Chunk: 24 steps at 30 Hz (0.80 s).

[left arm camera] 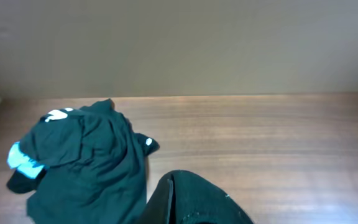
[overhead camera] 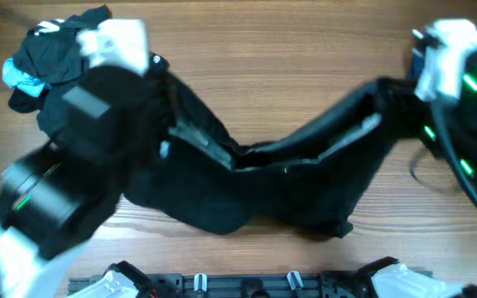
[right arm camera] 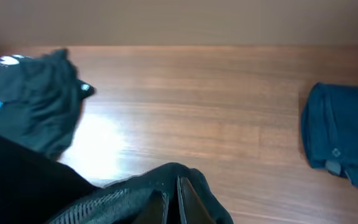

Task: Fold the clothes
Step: 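Lay the shorts flat on the table with both grippers at the waistband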

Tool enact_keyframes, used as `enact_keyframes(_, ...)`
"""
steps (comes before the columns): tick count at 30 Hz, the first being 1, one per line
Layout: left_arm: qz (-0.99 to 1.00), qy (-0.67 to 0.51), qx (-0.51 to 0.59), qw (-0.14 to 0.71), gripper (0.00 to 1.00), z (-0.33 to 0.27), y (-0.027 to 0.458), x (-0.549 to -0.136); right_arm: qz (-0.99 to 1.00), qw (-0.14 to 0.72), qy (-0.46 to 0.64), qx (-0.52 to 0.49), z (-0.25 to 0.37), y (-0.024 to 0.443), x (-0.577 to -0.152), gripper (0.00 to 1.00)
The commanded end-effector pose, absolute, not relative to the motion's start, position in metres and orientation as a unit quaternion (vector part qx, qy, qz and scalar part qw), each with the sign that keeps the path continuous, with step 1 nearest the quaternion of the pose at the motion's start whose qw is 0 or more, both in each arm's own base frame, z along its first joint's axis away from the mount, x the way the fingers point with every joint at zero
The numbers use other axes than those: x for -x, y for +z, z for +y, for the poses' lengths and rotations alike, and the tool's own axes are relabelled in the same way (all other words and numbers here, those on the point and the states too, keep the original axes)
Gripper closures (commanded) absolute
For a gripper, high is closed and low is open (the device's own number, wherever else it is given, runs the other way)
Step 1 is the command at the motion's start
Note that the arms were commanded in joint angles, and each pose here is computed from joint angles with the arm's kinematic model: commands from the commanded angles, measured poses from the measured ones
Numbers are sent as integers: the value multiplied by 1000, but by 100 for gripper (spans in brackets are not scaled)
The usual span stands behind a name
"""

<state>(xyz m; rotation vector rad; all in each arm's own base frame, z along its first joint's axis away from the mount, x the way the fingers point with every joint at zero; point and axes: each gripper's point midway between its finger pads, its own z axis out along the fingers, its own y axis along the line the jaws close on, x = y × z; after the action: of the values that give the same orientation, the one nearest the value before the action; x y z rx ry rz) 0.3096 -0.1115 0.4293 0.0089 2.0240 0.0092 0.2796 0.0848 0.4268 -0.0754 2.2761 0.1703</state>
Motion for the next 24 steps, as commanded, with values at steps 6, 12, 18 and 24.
enact_keyframes(6, 847, 58, 67, 523, 96, -111, 385, -416, 918, 395, 7, -23, 69, 386, -376, 96)
enact_keyframes(12, 836, 62, 103, 535, 96, -102, 358, -475, 923, 383, 19, -39, 60, 348, -441, 96)
enact_keyframes(18, 814, 56, 131, 563, 96, -103, 327, -536, 918, 394, 28, -46, 59, 302, -514, 96)
enact_keyframes(24, 805, 51, 138, 575, 96, -114, 287, -577, 913, 404, -10, -52, 52, 263, -558, 96)
